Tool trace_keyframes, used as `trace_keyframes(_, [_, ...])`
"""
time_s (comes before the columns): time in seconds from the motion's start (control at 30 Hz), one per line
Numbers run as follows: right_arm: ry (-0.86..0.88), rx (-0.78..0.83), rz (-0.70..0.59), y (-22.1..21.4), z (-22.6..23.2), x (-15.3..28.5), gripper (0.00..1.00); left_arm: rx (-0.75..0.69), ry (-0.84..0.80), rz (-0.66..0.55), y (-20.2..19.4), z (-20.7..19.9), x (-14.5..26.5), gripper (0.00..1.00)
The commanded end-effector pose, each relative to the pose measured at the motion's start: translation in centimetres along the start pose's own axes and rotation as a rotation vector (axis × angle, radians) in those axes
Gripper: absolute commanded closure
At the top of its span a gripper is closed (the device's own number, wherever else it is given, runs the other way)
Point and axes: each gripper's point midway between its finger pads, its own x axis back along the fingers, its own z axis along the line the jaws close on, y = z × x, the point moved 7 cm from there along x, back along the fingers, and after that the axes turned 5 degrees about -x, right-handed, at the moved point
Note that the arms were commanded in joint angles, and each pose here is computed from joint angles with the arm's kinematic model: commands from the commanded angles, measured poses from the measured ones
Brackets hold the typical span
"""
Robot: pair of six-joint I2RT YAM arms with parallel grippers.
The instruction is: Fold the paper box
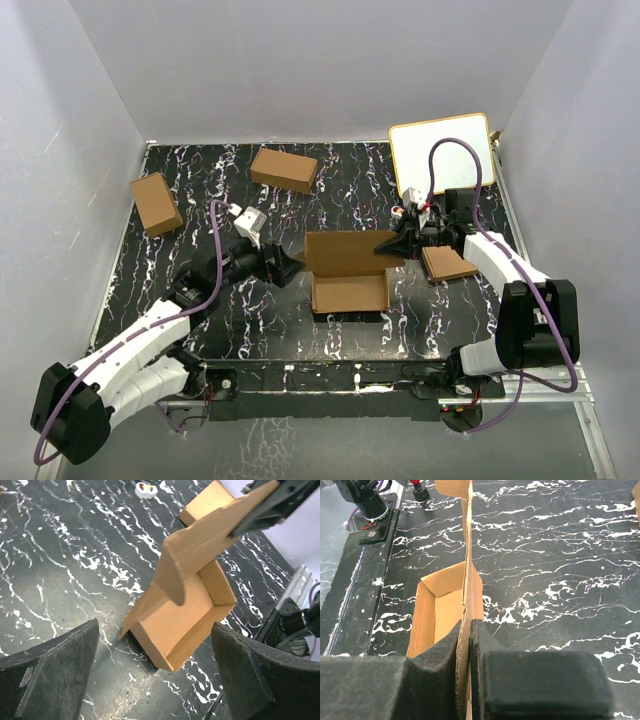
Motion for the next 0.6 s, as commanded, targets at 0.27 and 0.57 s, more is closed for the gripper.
trace_keyframes(0.27, [0.072, 0.016, 0.016, 0.7, -3.7, -1.8, 0.89, -0.065, 0.237, -0.029, 4.2, 1.7, 1.0, 0.08])
trace_keyframes(0.57, [0.167, -0.055, 0.092, -0.3, -7.2, -3.3, 0.66, -0.161, 0.298, -0.015, 6.3, 1.8, 2.7, 0.07])
